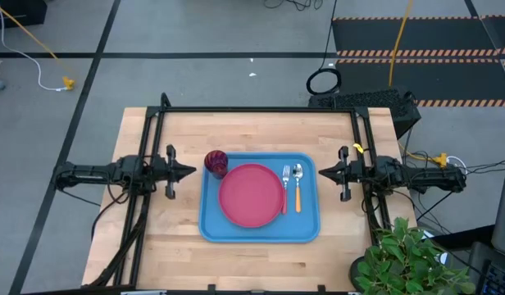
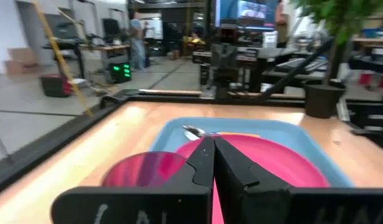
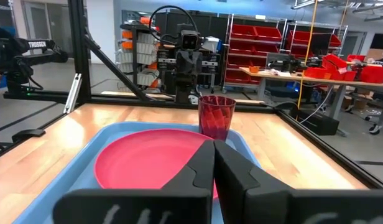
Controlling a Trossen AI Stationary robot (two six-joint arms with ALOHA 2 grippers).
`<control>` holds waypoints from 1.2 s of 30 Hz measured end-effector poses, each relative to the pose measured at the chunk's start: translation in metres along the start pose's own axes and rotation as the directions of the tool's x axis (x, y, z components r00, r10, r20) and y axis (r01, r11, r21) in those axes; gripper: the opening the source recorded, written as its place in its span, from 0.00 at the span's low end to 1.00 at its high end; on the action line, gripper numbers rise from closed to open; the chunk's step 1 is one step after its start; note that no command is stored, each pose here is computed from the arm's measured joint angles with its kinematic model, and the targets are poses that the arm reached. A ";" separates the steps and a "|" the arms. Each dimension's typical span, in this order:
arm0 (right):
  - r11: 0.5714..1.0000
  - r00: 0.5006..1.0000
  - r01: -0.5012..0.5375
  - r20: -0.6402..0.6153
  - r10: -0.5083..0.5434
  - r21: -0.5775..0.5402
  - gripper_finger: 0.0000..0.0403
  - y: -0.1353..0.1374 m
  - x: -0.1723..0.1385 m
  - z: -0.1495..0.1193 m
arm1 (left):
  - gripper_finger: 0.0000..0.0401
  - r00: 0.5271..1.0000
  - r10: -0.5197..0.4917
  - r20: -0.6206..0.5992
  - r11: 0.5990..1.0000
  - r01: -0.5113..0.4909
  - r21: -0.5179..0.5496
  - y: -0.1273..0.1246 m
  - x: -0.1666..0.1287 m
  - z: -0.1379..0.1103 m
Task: Pick and place plate/cup/fork/spoon on tray
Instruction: Return to Home Position
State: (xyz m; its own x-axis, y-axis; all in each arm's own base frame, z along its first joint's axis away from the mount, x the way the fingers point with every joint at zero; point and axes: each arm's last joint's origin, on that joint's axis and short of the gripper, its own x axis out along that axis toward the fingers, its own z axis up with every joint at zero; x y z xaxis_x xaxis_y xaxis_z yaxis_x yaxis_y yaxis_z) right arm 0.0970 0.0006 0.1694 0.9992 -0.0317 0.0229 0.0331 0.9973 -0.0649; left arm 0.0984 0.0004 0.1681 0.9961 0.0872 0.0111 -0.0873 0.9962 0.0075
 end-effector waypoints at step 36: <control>1.000 1.000 -0.002 0.005 0.002 -0.001 0.00 0.000 0.000 0.001 | 0.00 0.997 -0.074 0.031 0.996 0.072 0.054 -0.005 -0.002 0.002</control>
State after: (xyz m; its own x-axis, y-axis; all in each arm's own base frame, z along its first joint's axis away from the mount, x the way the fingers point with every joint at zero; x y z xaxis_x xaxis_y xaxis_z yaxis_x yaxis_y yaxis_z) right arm 0.0971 0.0006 0.1699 0.9992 -0.0298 0.0282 0.0316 0.9973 -0.0660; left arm 0.0970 -0.0050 0.1700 0.9990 0.0128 0.0417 -0.0154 0.9979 0.0622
